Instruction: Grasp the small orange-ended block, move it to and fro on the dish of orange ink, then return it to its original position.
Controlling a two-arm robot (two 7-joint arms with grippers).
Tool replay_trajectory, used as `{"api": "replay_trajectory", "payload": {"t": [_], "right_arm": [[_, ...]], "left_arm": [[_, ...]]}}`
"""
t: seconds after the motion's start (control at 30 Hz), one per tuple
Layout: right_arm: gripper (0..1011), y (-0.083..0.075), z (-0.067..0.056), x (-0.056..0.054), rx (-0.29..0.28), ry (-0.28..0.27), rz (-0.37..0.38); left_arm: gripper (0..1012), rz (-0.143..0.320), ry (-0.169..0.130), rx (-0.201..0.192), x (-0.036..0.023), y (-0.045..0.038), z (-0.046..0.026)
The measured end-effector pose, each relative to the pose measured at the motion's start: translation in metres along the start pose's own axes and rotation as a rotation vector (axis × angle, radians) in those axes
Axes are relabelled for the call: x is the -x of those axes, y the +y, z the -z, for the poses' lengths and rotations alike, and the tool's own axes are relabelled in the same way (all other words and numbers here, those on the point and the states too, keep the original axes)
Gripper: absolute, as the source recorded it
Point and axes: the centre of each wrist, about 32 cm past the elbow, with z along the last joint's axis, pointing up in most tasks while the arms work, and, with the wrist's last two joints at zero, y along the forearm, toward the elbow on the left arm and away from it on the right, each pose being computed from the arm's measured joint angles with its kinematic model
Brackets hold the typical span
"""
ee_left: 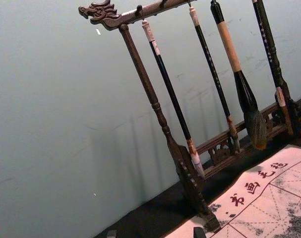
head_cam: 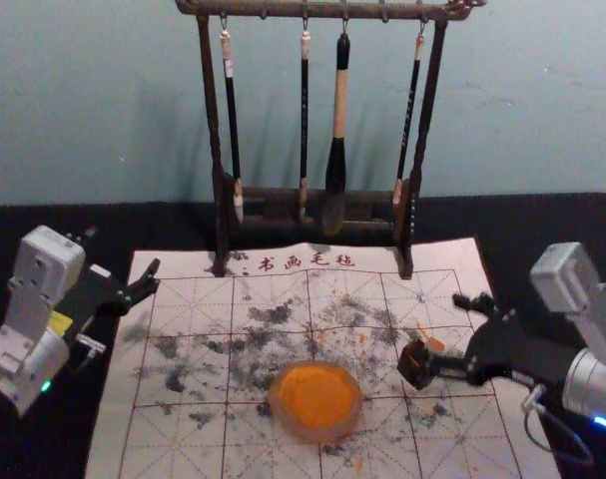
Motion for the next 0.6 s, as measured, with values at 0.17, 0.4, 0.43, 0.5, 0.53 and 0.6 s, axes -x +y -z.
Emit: {"api": "replay_trajectory", "payload": {"t": [0.17,0.4,0.43,0.5,0.53,0.6], "right_arm": [[1000,-0.001,0.001,0.011,-0.136,0.002,0.183],[1000,0.001,0.006,0.02,-0.185,-0.018,0.44],[1000,0.001,0.007,0.02,-0.178,-0.015,0.463],[1000,0.002,0.011,0.022,-0.149,-0.015,0.519],[1000,0.003,0.013,0.022,-0.134,-0.02,0.535],[1000,0.005,0.018,0.024,-0.089,-0.03,0.575]], "left_arm": [[1001,0.0,0.0,0.0,0.0,0.0,0.0],[1001,0.0,0.0,0.0,0.0,0.0,0.0],[1001,0.0,0.0,0.0,0.0,0.0,0.0],[1001,0.0,0.0,0.0,0.0,0.0,0.0],[1001,0.0,0.0,0.0,0.0,0.0,0.0],[1001,0.0,0.0,0.0,0.0,0.0,0.0]]}}
